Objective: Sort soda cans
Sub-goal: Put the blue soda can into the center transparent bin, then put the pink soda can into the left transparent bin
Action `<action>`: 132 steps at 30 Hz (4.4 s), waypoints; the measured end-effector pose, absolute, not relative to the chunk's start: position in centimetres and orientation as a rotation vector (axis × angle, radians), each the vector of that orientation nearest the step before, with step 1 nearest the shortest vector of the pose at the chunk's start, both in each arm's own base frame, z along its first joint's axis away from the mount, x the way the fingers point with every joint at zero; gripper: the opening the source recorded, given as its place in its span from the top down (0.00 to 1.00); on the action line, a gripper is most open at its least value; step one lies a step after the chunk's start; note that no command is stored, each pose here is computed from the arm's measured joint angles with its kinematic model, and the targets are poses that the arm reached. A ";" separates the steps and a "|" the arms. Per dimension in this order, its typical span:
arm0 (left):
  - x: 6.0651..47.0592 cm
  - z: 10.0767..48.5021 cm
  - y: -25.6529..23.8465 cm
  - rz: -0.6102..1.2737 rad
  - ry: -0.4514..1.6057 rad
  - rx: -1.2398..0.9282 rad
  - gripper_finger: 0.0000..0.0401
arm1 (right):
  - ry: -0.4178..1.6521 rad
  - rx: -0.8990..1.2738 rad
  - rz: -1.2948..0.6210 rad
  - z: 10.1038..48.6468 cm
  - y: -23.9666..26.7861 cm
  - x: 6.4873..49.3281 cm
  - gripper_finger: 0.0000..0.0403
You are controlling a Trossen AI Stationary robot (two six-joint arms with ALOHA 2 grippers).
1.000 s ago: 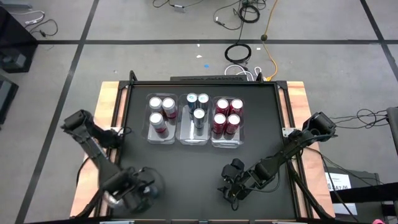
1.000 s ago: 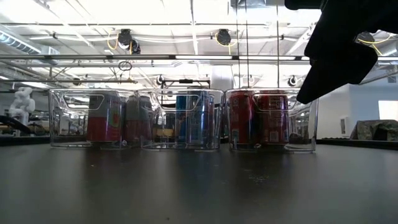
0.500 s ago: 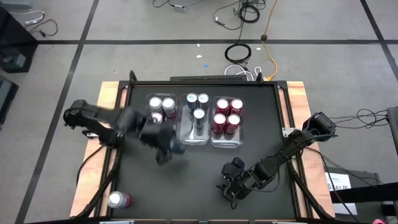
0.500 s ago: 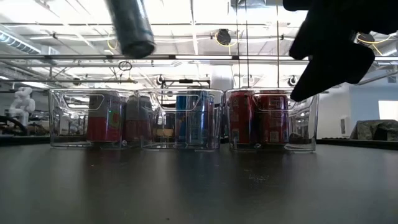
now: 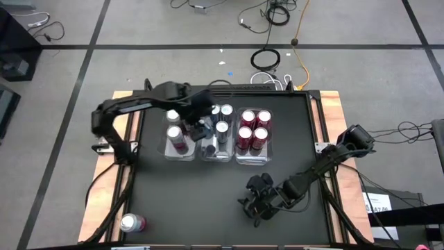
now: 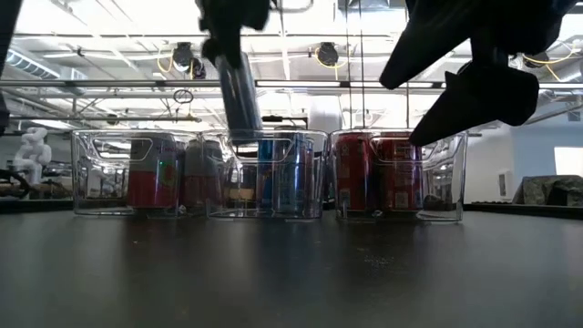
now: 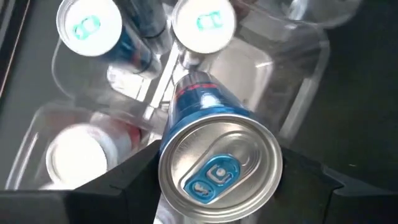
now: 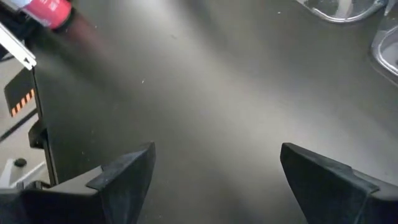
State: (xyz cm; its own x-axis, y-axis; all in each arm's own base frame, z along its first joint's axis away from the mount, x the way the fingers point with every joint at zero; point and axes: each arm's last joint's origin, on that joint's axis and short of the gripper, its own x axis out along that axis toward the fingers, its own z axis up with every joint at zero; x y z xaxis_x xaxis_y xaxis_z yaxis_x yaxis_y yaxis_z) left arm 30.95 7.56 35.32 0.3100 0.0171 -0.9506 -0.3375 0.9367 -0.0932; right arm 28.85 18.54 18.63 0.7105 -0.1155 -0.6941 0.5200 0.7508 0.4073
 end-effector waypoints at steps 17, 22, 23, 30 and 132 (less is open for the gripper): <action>35.4 27.5 13.2 0.226 1.391 -0.269 0.36 | 0.684 0.710 -0.425 18.6 18.1 29.0 0.16; 35.7 27.6 13.3 0.232 1.359 -0.258 0.36 | 0.686 0.706 -0.423 18.6 18.1 29.0 0.16; 35.7 27.6 13.3 0.232 1.357 -0.258 0.36 | 0.686 0.705 -0.423 18.6 18.1 29.0 0.16; 35.8 27.6 13.3 0.253 1.349 -0.277 0.36 | 0.688 0.696 -0.419 18.6 18.2 29.0 0.16; 15.0 30.0 -21.9 0.452 1.158 -0.903 0.23 | 0.773 0.644 -0.278 18.6 20.0 28.0 0.16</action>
